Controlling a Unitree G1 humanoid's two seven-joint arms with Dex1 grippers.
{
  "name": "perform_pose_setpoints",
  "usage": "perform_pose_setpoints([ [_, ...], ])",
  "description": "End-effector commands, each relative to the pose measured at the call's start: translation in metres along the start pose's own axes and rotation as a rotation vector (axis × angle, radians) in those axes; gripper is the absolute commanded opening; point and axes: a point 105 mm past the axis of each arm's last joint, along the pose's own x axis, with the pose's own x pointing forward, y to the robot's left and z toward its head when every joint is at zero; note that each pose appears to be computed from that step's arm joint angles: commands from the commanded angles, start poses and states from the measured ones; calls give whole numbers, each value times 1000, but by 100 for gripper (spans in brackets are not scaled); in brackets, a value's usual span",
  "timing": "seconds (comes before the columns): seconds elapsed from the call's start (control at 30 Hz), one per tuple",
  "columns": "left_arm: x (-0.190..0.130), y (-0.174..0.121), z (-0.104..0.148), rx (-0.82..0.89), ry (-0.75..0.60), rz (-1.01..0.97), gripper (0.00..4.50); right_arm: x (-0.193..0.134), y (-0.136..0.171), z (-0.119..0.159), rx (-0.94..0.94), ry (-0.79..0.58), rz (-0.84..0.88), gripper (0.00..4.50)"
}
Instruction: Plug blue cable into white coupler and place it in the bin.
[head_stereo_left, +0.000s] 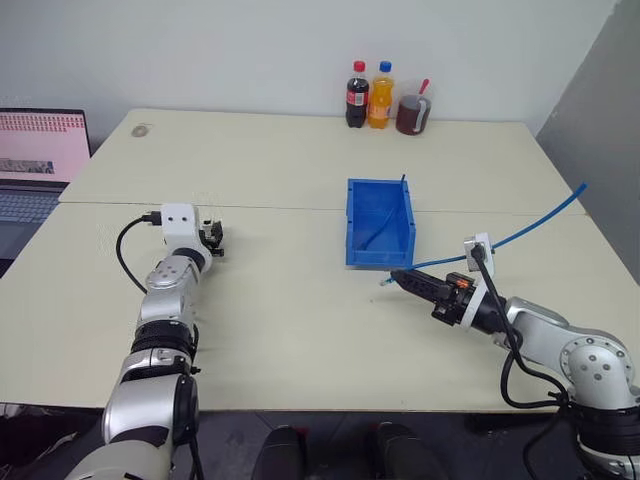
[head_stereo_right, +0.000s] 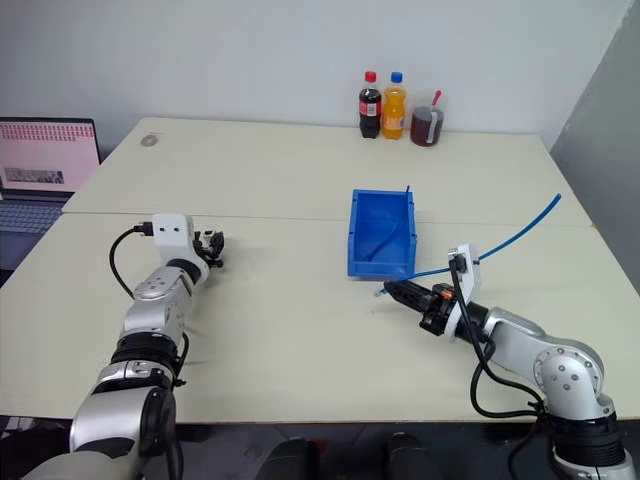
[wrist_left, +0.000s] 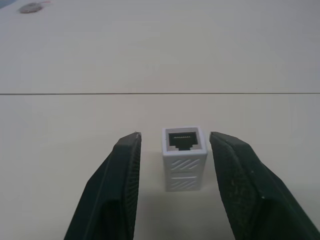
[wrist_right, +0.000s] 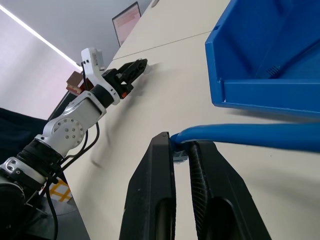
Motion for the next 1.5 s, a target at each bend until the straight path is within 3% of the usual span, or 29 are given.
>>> perform_pose_setpoints([
  [0.03,2,4,20,20,-67,6,131,-4,9,12,-30,-38,28,13],
  [0.13,1,6,17,21,-61,8,79,-5,8,13,-32,-38,24,13],
  [0.4,2,-2,19,84,-55,-62,79,-6,6,12,-36,-36,14,13],
  [0.53,-15,-59,37,119,-107,-498,79,-8,9,9,-100,30,31,13],
  [0.63,-67,-110,45,196,-87,-1006,79,-13,16,13,-175,98,81,13],
  [0.73,-120,-141,41,263,-24,-1381,79,-12,25,25,-264,147,146,13],
  [0.87,-152,-173,20,329,12,-1639,79,3,41,32,-401,192,222,13],
  [1.1,-150,-205,-26,405,4,-1739,79,25,42,6,-697,305,275,13],
  [1.5,-133,-214,-36,441,-40,-1719,79,33,27,-27,-819,398,302,13],
])
